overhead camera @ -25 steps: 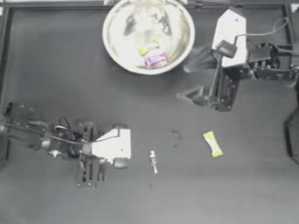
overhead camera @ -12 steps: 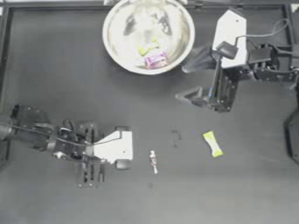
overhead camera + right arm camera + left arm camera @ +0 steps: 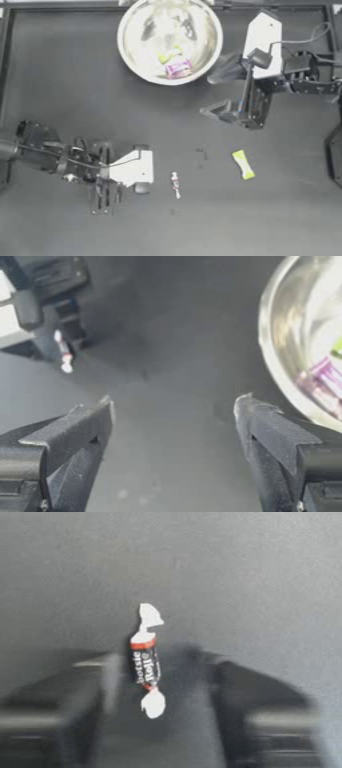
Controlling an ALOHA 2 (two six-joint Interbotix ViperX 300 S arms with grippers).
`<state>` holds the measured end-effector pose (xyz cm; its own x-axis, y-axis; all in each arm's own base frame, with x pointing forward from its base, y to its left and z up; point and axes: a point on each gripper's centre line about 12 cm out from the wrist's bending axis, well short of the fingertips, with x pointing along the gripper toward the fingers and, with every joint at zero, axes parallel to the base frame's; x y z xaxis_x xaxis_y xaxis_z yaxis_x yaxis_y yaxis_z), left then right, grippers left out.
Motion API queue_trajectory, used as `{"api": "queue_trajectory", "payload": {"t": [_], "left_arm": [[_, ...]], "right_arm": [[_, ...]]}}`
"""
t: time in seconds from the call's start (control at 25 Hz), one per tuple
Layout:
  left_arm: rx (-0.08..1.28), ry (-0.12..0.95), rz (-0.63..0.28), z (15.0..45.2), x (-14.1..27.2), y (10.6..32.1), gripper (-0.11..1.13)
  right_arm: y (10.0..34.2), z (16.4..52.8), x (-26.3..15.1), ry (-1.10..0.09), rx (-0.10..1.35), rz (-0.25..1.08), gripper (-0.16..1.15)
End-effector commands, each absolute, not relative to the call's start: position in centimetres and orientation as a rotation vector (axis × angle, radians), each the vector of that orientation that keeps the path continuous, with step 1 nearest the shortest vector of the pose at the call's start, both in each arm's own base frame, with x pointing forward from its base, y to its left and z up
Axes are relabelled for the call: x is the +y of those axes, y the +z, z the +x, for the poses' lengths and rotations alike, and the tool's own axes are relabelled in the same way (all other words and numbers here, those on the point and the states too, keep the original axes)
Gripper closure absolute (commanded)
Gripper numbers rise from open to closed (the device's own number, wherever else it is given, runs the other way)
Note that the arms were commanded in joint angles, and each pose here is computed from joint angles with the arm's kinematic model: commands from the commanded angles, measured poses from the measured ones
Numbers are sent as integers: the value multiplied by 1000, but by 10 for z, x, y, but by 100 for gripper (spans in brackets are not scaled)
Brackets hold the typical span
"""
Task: Put candies in bowl
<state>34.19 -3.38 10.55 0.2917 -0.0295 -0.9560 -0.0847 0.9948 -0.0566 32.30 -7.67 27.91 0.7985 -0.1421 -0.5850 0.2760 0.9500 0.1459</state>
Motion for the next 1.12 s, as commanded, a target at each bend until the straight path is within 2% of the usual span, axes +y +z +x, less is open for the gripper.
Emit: {"api": "queue_trajectory", "payload": {"t": [0.04,0.2,0.52,0.8,1.12], "left_arm": [[1247,37,-109,348,-33,112,39],[1261,39,-109,348,-32,108,57],[1236,38,-125,348,-33,119,58],[1138,31,-133,346,-30,154,60],[1026,71,-121,340,-7,192,60]], "right_arm": [[293,322,-74,-219,561,225,-2],[293,322,-74,-220,561,227,-2],[293,322,-73,-218,560,226,-2],[291,322,-72,-215,565,224,-2],[290,317,-71,-215,566,217,-2]]}}
